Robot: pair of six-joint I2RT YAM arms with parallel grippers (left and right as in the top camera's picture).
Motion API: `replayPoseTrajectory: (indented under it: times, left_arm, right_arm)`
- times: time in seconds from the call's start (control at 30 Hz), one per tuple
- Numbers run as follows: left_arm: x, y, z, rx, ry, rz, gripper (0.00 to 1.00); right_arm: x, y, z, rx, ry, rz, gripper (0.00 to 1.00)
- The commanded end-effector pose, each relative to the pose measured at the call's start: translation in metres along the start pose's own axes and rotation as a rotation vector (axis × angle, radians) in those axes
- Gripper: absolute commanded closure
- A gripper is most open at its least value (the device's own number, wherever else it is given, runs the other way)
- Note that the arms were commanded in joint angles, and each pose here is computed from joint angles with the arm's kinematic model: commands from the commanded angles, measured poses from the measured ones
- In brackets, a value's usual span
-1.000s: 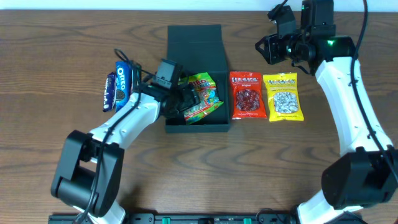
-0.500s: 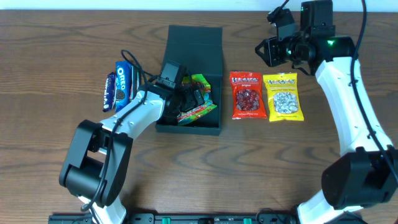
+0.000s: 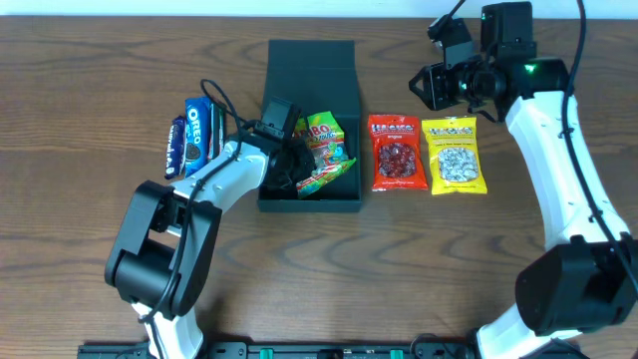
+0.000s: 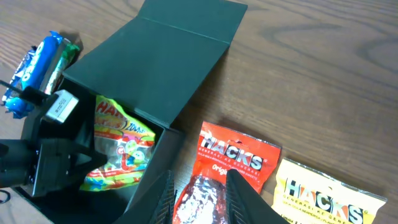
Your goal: Pack container
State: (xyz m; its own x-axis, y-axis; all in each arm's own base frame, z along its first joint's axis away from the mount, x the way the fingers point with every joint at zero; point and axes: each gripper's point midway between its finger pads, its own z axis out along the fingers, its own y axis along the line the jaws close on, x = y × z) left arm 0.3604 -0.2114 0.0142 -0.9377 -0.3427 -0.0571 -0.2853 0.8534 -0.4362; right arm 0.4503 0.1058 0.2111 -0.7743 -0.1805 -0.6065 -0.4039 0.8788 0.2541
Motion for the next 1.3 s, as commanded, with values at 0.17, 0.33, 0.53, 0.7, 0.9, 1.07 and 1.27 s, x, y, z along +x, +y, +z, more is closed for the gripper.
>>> replayPoseTrajectory:
  times: [0.17, 0.33, 0.53, 0.7, 0.9, 1.07, 1.27]
  left_arm:
    - [-0.028, -0.031, -0.022, -0.05, -0.042, 0.207, 0.94]
    - [-0.058, -0.09, -0.069, 0.03, -0.141, 0.303, 0.94]
    - [-0.084, -0.127, -0.14, 0.065, -0.239, 0.433, 0.94]
    - [-0.104, -0.104, -0.165, -0.051, -0.303, 0.419, 0.94]
    - [-0.135, -0.025, -0.172, -0.148, -0.274, 0.178, 0.94]
    - [-0.127, 0.025, -0.147, -0.132, -0.153, 0.034, 0.94]
    - [-0.098, 0.043, -0.092, -0.015, -0.03, -0.02, 0.94]
  right_arm:
    - [0.002, -0.003, 0.001, -0.007, 0.006, 0.011, 0.81]
    - [0.002, -0.003, 0.001, -0.007, 0.005, 0.011, 0.78]
    - [0.002, -0.003, 0.001, -0.007, 0.006, 0.011, 0.78]
    - [0.006, 0.005, 0.002, -0.039, 0.022, 0.014, 0.81]
    - [0.011, 0.028, 0.01, -0.08, 0.05, -0.014, 0.99]
    - [0.017, 0.046, 0.025, -0.088, 0.088, -0.037, 0.99]
    - [0.034, 0.071, 0.063, -0.102, 0.17, -0.02, 0.99]
